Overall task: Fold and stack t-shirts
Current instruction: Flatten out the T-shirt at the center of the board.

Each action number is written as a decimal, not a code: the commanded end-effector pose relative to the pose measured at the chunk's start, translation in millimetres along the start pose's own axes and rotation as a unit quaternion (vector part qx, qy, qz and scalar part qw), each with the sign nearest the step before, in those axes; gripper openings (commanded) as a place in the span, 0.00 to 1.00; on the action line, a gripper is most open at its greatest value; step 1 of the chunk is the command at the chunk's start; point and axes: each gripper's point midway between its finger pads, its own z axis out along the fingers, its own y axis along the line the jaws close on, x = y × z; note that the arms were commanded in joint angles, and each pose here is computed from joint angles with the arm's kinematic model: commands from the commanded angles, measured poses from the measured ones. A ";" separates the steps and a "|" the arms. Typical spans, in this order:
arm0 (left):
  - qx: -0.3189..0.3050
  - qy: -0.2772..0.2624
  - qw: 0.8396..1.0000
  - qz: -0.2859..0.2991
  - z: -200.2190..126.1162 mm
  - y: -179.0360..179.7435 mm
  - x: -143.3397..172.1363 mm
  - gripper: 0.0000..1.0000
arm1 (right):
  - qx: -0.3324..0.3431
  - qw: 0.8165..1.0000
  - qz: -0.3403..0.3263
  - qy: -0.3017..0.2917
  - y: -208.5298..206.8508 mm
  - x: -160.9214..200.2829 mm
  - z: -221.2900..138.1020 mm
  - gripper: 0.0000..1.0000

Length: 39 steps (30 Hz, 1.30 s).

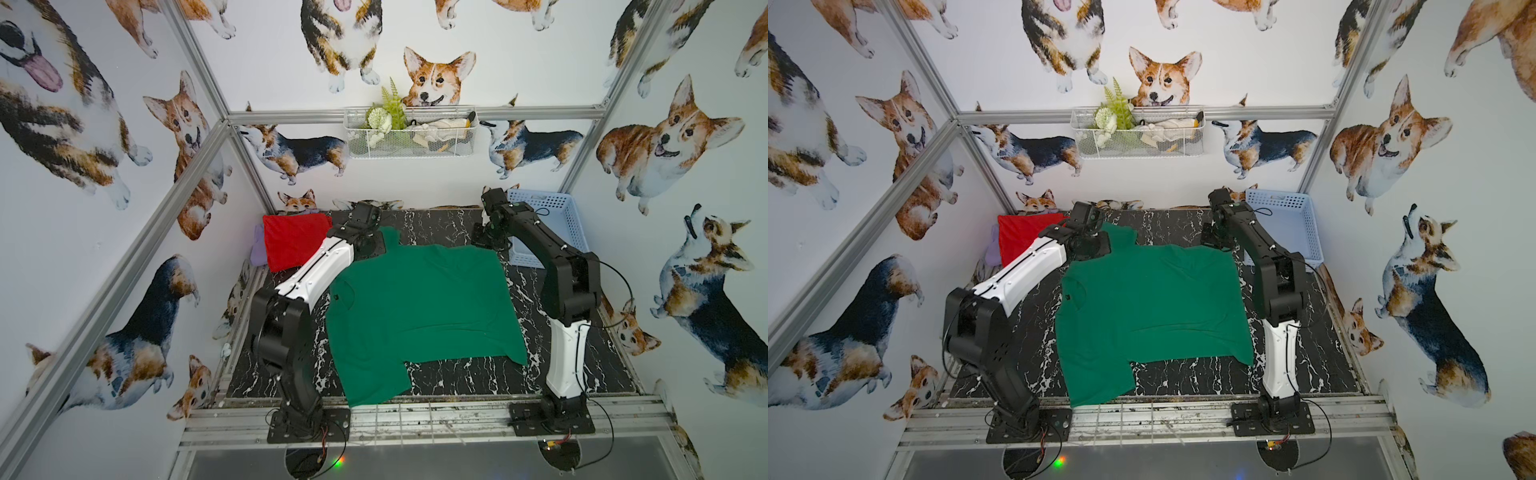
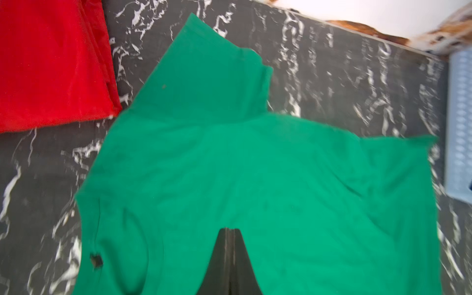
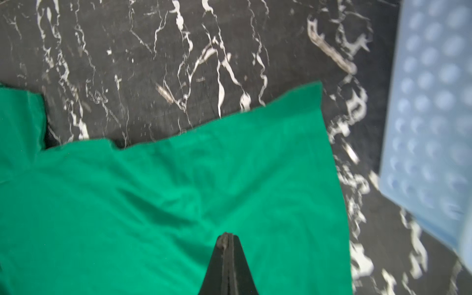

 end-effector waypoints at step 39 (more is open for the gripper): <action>0.002 0.150 0.988 -0.021 168.3 39.8 -1.7 0.02 | 0.016 0.995 0.055 0.087 -48.9 -16.1 104.6 0.00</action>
